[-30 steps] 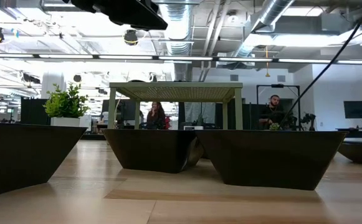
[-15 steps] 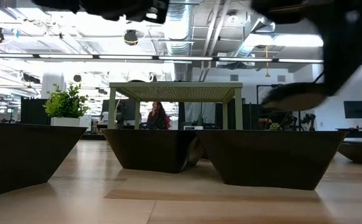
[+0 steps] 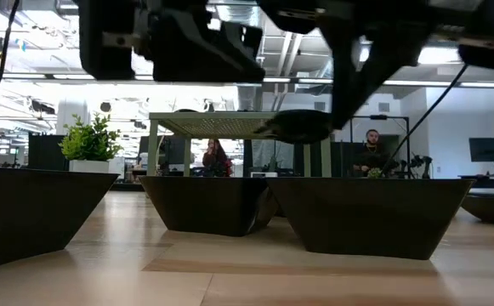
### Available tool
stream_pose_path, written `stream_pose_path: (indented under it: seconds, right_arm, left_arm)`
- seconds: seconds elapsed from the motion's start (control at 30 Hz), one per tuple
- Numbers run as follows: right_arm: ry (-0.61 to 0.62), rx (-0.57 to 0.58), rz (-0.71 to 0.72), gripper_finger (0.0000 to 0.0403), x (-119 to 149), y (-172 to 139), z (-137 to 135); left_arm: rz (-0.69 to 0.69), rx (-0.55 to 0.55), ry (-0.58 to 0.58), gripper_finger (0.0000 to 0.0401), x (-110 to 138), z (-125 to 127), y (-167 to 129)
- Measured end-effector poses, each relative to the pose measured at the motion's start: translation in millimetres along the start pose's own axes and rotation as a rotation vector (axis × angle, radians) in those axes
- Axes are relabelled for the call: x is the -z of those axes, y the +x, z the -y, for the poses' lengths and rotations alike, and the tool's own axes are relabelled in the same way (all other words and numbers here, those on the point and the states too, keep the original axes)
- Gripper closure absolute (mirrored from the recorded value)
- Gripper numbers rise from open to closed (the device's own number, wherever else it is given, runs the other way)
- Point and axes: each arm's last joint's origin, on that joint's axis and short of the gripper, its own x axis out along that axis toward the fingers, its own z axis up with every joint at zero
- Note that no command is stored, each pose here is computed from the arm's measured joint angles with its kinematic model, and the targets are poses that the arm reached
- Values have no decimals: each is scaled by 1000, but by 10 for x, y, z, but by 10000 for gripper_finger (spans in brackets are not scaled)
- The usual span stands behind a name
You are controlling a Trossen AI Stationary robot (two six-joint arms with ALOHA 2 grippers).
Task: Pick & Place Mini shaped plates
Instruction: Stack the drop shaped plate on top of the other drop shaped plate on the shelf
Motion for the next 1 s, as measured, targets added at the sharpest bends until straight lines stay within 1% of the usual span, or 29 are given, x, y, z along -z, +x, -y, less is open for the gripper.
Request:
stream_pose_path:
  seconds: [0.13,0.27,0.5,0.73,1.0]
  right_arm:
    - [-50,7,12,403,20,21,55]
    - [-48,9,10,403,44,36,89]
    - [-113,27,26,403,32,39,114]
    - [-94,60,30,403,43,54,174]
    - [-66,66,17,403,101,84,243]
  left_arm:
    - [-51,-16,-10,283,94,20,86]
    - [-61,-16,-15,282,123,27,115]
    - [-56,-23,-31,297,116,22,115]
    - [-64,-16,-57,306,126,29,116]
    - [-70,-20,-79,302,129,31,117]
